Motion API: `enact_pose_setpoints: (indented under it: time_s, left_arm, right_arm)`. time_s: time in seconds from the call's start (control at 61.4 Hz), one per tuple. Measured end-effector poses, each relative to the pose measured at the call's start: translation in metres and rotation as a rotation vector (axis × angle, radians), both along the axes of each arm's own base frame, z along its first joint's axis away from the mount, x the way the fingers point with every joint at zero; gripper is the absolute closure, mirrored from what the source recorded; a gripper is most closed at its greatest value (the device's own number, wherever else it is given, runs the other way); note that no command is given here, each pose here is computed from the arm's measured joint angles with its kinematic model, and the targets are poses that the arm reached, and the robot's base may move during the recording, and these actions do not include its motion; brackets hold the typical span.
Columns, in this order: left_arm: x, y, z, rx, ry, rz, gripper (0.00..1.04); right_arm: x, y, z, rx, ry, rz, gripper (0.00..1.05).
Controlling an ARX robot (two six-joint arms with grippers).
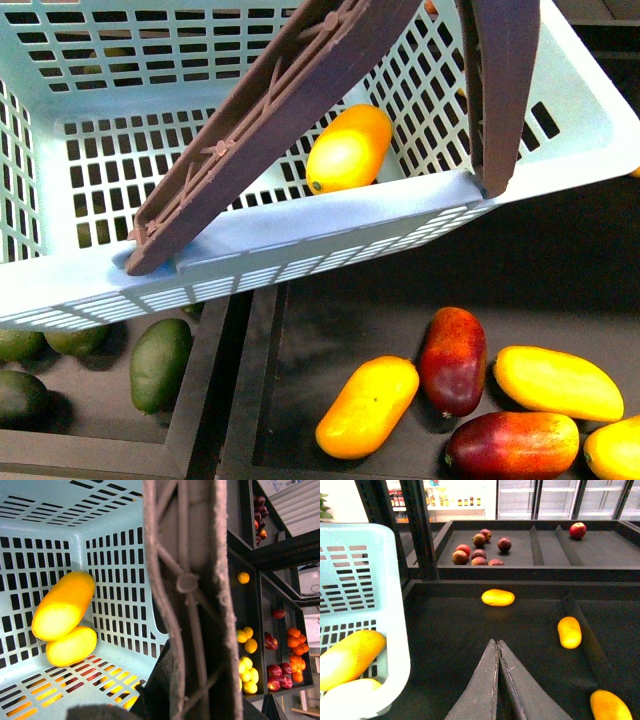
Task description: Pick lemon and mango into basket
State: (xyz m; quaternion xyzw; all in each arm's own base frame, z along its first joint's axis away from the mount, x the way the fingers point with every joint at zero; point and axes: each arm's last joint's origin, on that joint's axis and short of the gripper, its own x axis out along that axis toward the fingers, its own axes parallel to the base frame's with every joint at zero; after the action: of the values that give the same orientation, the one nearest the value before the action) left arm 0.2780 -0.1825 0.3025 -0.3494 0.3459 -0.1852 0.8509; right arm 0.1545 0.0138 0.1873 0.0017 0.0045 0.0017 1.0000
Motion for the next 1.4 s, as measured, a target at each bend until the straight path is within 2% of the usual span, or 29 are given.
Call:
enact_pose_setpoints:
  time_s: [0.114, 0.228, 0.521, 1.401]
  left_arm:
    - [0.000, 0.000, 0.000, -0.003, 0.002, -0.004, 1.00]
    - [0.000, 0.000, 0.000, -0.004, 0.003, -0.007, 1.00]
    - [0.000, 0.000, 0.000, -0.003, 0.002, -0.005, 1.00]
    - [0.000, 0.000, 0.000, -0.003, 0.002, -0.005, 1.00]
  right_arm:
    - [-0.007, -0.006, -0.005, 0.000, 0.003, 0.026, 1.03]
    - [-0.013, -0.013, -0.008, 0.000, 0.001, -0.006, 1.03]
    - [-0.025, -0.013, -0.017, 0.000, -0.014, -0.002, 1.03]
    - [-0.046, -0.013, -0.015, 0.000, -0.026, -0.002, 1.03]
